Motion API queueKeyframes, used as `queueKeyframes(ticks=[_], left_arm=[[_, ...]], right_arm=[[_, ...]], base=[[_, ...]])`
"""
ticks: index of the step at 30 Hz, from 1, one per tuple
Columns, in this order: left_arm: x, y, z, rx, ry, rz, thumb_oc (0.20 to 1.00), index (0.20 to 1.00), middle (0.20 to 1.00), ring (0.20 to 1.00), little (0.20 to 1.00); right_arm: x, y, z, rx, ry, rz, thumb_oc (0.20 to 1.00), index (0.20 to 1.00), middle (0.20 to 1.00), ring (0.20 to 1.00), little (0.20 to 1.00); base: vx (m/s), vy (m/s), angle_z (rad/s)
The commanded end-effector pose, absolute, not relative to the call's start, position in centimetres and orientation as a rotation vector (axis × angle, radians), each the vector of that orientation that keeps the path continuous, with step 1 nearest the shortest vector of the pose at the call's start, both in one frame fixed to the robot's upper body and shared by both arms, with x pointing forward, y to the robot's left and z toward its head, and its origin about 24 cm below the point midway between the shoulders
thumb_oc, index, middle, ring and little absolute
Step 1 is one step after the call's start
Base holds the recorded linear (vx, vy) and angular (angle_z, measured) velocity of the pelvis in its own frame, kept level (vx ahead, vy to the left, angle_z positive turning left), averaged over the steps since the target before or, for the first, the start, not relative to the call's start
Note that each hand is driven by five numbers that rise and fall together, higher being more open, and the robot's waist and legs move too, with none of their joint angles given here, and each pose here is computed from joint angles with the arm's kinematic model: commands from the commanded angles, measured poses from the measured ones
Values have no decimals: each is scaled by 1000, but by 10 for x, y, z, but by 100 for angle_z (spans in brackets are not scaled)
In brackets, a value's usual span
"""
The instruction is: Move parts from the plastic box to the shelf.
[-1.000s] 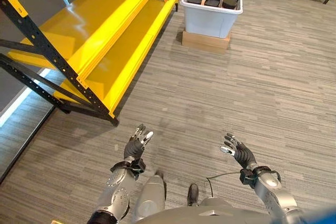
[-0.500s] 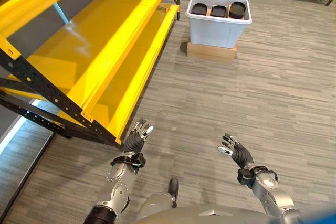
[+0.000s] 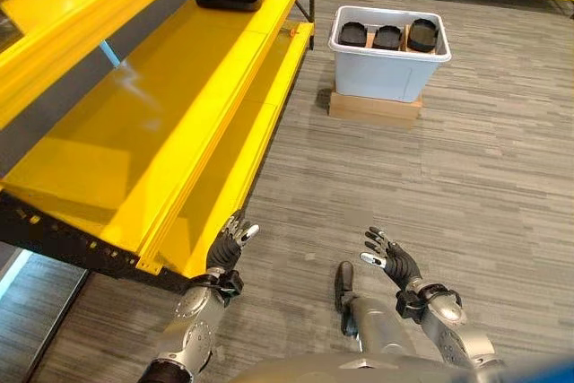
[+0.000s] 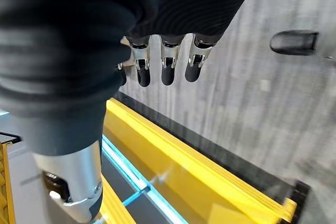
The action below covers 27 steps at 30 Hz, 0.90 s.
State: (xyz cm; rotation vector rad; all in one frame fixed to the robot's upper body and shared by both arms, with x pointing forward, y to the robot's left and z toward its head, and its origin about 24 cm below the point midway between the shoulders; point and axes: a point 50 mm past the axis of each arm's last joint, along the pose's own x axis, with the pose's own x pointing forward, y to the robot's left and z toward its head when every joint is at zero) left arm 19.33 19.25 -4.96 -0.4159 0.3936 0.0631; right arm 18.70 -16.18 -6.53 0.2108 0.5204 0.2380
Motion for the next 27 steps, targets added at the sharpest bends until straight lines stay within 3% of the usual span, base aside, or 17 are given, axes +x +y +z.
queueKeyframes(ticks=[1, 15, 27], left_arm=[[202, 190, -33, -394, 299, 6, 1000, 1000, 1000, 1000, 1000], [200, 191, -31, -435, 298, 30, 1000, 1000, 1000, 1000, 1000], [193, 195, -34, -406, 307, 27, 1000, 1000, 1000, 1000, 1000]], right_arm=[[197, -161, -49, 238, 426, 243, 1000, 1000, 1000, 1000, 1000], [196, -179, -46, 192, 421, 216, 1000, 1000, 1000, 1000, 1000], [192, -167, -51, 169, 439, 276, 1000, 1000, 1000, 1000, 1000]], base=[[436, -204, 23], [288, -177, -4], [323, 63, -40]])
